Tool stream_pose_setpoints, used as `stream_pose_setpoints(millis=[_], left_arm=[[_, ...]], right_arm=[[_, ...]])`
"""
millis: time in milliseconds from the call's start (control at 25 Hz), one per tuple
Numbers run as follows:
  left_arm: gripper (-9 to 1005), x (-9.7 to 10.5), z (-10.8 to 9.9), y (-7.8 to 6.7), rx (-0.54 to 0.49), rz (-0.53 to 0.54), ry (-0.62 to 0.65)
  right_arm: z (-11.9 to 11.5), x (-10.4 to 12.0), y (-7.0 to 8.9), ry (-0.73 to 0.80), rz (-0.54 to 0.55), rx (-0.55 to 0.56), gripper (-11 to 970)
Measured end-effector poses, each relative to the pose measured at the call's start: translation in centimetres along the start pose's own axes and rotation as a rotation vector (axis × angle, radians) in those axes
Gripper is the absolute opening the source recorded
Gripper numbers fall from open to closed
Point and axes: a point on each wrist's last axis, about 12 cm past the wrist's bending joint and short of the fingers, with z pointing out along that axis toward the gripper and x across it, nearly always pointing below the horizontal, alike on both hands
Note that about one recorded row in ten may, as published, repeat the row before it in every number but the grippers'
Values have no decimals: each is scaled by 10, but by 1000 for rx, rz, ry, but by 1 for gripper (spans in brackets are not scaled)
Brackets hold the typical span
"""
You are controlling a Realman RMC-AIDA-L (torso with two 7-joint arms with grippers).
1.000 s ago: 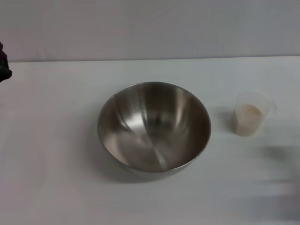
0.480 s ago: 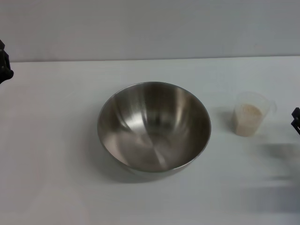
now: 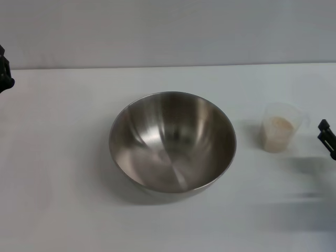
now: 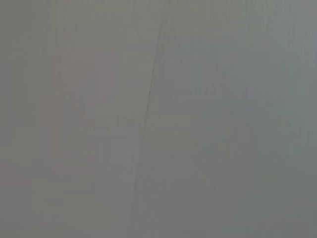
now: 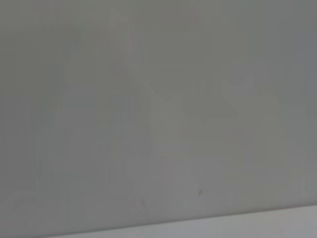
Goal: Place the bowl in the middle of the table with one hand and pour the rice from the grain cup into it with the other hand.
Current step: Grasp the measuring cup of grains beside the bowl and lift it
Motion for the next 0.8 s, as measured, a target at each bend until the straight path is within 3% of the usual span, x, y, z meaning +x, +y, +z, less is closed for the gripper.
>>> stream_pose_setpoints(millis=[800], left_arm=[[208, -2, -3, -1, 12, 1, -26]], right_arm=[[4, 5, 4, 50, -31, -35, 815]])
